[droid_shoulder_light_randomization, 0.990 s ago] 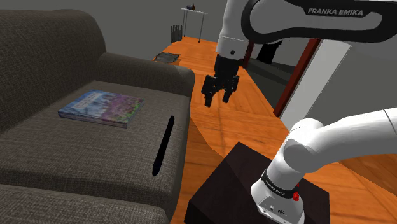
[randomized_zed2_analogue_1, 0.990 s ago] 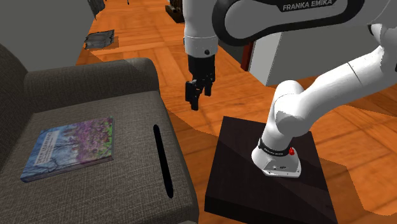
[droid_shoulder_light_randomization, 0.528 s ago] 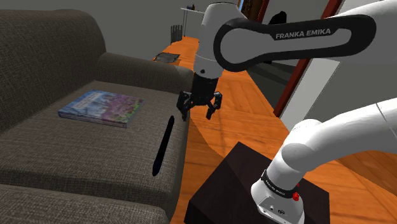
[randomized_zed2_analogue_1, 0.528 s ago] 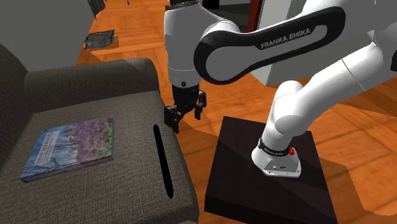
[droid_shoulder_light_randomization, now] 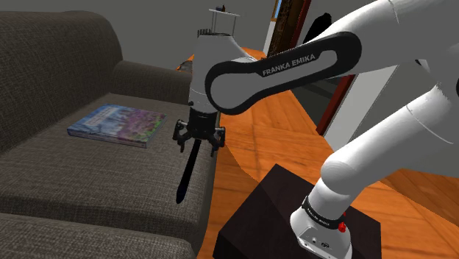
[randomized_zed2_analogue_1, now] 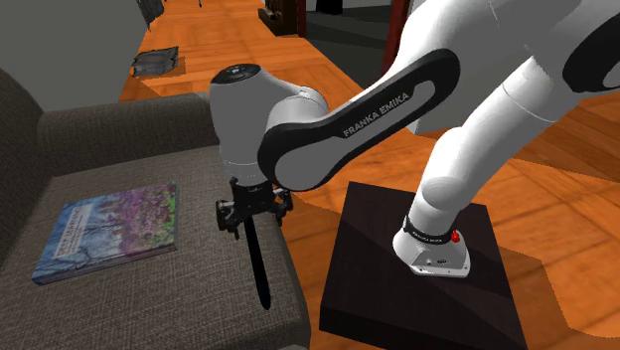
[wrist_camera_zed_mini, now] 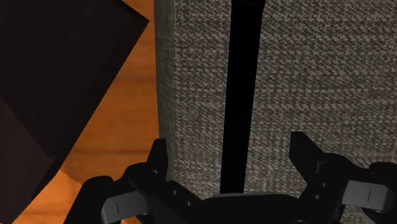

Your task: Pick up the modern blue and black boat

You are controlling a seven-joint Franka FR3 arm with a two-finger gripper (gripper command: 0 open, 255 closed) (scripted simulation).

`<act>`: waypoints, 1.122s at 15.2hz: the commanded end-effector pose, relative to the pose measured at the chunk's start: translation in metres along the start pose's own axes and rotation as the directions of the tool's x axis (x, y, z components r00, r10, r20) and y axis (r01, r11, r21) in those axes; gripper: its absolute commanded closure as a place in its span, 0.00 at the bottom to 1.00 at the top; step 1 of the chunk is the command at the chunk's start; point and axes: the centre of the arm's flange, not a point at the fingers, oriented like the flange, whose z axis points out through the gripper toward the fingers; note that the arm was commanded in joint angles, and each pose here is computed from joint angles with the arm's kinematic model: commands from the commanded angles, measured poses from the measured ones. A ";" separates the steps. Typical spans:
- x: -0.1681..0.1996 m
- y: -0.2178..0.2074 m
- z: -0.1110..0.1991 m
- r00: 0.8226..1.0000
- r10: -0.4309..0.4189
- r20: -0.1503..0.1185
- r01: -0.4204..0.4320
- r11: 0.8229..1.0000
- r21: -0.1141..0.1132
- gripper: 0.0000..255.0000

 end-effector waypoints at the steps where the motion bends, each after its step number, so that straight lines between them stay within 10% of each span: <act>1: 0.002 -0.016 0.012 0.997 0.075 -0.004 -0.075 0.997 0.005 0.00; 10: 0.003 -0.015 0.052 0.997 0.075 -0.004 -0.075 0.997 0.005 0.00; 11: 0.002 -0.015 0.052 0.997 0.075 -0.004 -0.075 0.997 0.005 1.00; 17: 0.002 -0.015 0.052 0.997 0.075 -0.004 -0.075 0.997 0.005 1.00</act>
